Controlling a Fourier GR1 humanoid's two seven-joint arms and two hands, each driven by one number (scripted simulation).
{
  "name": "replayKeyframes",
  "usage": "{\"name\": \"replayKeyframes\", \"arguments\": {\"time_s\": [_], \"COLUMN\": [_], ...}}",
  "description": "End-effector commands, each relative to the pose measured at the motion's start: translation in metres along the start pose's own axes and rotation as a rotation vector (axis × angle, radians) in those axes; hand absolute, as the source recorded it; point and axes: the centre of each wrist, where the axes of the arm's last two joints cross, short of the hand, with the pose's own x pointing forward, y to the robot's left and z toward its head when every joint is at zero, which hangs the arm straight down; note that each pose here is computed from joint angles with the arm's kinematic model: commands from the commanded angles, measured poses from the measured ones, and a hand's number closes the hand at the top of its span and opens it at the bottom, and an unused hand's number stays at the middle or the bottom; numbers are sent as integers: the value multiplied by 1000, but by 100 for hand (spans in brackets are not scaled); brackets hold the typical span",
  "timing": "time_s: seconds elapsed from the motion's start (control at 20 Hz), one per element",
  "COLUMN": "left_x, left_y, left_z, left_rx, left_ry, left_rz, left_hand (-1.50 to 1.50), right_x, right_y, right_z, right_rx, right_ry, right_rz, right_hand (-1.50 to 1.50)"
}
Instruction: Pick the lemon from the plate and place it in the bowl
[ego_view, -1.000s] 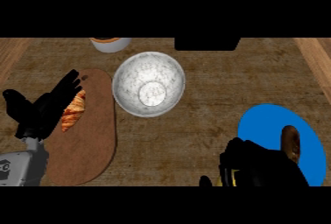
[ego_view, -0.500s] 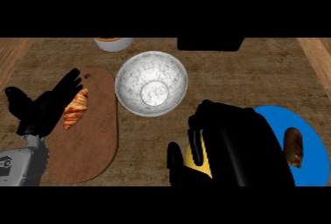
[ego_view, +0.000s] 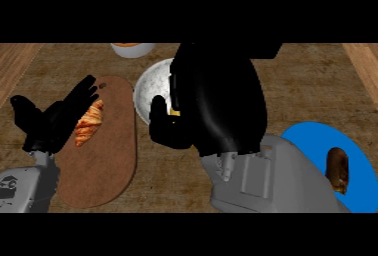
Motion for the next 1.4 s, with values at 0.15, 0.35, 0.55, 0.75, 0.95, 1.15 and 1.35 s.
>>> {"name": "replayKeyframes", "arguments": {"time_s": [0.15, 0.35, 0.55, 0.75, 0.95, 1.15, 1.35], "left_x": [-9, -9, -13, 11, 3, 7, 27], "left_y": [-7, 0, -12, -10, -21, -13, -23], "left_z": [0, 5, -1, -1, -3, -10, -20], "left_rx": [-11, -17, -5, -23, -39, -58, -85], "left_ry": [-14, 8, -18, -19, -12, -36, -42], "left_rz": [3, 6, 3, 3, 1, -1, -13], "left_hand": [0, 0, 0, 0, 0, 0, 0], "right_x": [6, 2, -17, -39, -57, -75, -92], "right_y": [17, 32, 65, 88, 110, 106, 118], "right_z": [-71, -98, -126, -144, -157, -165, -166], "right_rx": [-37, -43, -30, 27, 47, 94, 47], "right_ry": [197, 240, 244, 248, 224, 362, 388], "right_rz": [-67, -74, -110, -179, -174, -424, -562], "right_hand": [150, 150, 150, 150, 150, 150, -150]}}
